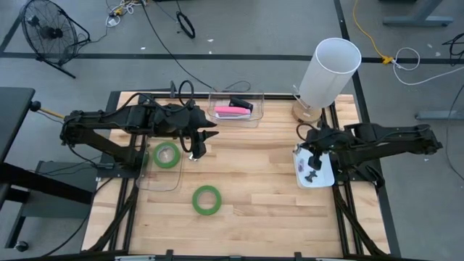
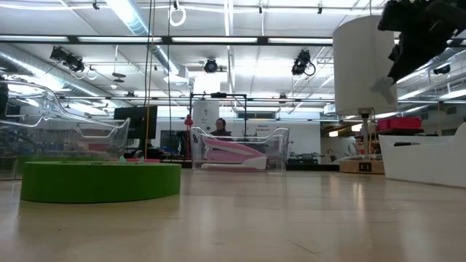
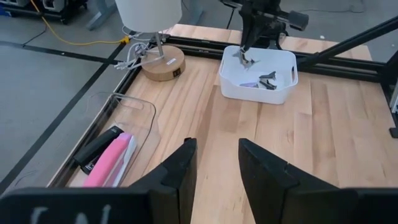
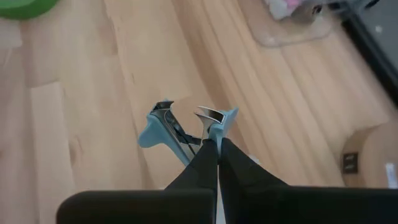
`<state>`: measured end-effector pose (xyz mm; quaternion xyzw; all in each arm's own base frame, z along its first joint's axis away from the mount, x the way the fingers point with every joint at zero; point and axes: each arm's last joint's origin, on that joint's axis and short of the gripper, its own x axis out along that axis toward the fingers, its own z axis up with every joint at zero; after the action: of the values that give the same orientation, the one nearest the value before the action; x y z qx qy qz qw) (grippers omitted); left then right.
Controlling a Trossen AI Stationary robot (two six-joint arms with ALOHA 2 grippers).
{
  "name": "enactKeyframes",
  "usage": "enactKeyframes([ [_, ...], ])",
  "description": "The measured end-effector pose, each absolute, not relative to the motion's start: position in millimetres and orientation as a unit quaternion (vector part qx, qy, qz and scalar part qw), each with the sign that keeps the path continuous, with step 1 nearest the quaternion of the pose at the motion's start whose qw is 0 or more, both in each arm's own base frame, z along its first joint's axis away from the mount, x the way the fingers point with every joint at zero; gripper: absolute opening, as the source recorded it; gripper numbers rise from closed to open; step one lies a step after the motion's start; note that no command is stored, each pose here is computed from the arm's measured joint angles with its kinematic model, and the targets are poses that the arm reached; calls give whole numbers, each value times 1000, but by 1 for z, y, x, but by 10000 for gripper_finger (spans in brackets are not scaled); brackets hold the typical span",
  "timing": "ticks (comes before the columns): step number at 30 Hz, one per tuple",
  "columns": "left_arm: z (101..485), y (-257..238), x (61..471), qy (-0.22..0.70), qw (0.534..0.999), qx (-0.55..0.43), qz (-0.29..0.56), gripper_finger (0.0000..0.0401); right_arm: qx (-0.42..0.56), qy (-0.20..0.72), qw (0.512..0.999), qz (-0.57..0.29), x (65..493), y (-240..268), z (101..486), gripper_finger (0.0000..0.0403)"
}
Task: Pick and place Stapler, Stapler remover, tape
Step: Put the blue staple remover into the white bin
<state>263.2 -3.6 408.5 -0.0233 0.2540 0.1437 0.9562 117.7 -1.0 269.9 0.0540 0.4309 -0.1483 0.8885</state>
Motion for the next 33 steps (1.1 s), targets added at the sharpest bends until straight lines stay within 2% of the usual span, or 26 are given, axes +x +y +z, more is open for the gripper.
enactKeyframes([
  [12,408,-4,263,254,956,-26,144,122,145,516,834,-132,105,3,260,0],
  [23,408,-4,263,253,956,-27,145,122,153,585,788,-120,91,4,254,0],
  [33,408,-4,263,253,956,-27,145,122,157,590,784,-114,91,5,254,7],
])
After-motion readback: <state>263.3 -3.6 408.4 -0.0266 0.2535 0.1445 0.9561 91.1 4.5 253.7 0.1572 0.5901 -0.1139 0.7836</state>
